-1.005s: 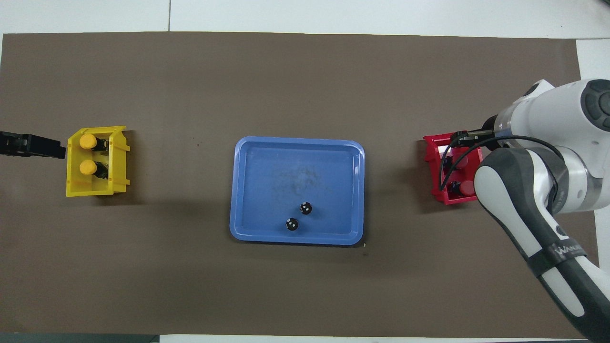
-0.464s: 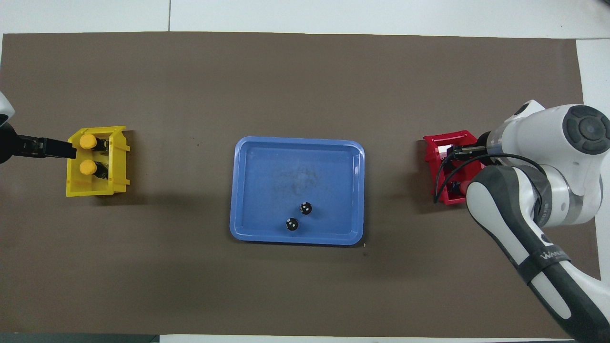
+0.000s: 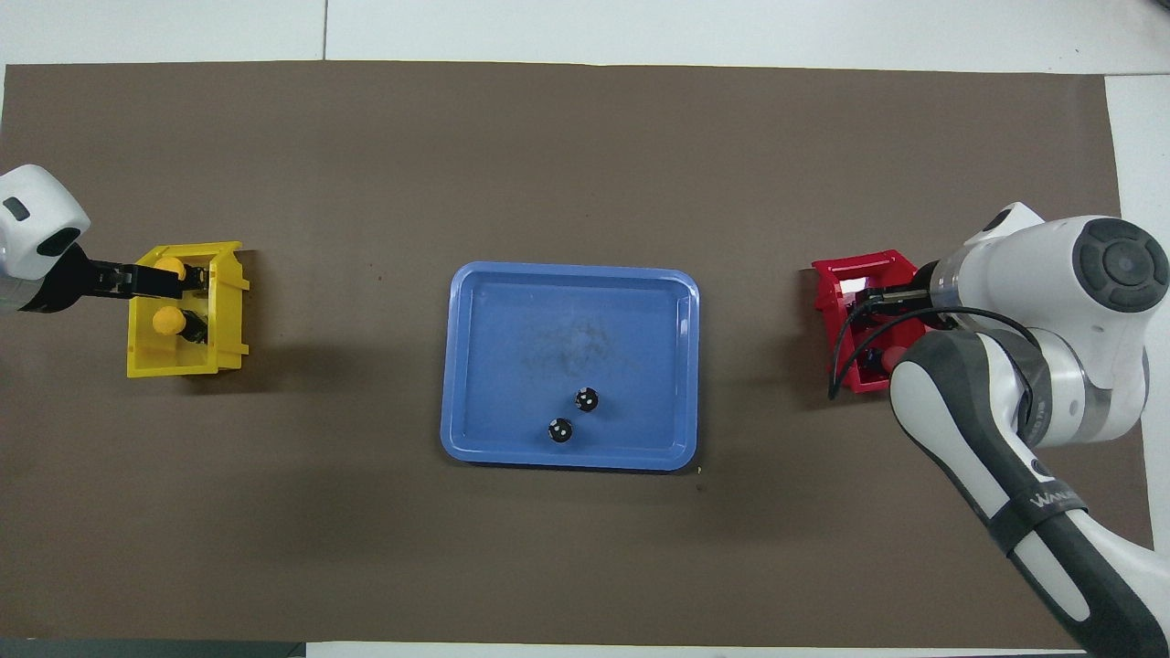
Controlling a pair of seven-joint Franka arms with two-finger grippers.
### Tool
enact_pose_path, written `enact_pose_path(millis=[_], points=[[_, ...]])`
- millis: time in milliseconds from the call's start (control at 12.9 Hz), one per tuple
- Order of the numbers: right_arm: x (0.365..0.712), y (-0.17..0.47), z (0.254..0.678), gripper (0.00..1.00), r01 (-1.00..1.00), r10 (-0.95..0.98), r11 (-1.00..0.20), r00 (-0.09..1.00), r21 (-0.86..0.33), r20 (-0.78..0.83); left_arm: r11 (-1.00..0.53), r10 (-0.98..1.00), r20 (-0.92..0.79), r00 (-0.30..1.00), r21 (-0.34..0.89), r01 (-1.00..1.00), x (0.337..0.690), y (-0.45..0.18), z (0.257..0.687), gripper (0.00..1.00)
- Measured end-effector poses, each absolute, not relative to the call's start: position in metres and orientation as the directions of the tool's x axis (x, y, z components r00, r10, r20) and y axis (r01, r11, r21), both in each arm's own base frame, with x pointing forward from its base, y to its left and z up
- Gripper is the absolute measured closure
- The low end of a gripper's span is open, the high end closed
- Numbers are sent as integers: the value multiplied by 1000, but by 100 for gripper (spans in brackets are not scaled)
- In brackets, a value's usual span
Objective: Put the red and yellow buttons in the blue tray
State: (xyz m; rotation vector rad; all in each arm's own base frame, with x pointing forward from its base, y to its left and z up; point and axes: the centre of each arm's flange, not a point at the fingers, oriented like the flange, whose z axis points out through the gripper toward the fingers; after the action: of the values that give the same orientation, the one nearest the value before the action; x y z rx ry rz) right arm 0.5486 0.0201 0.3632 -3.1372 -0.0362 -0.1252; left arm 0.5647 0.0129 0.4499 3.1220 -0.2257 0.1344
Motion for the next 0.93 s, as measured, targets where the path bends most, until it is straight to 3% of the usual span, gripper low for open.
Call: enact_pose_path(millis=[464,695,850,927], points=[[547,23,354,40,28,28,-1000,996,-3,90,-991,-135,126,983,-2,-136,586,18,409,0],[547,23,351,45,28,28,-1000,995,-5,91,-991,-132,133,982,-2,-133,592,19,393,1],[548,23,349,58,28,27,-1000,995,-6,92,-992,-125,133,983,-2,-126,594,23,389,5],[549,23,351,58,28,27,-1000,995,-7,93,-993,-114,133,985,-2,-115,594,30,389,11]])
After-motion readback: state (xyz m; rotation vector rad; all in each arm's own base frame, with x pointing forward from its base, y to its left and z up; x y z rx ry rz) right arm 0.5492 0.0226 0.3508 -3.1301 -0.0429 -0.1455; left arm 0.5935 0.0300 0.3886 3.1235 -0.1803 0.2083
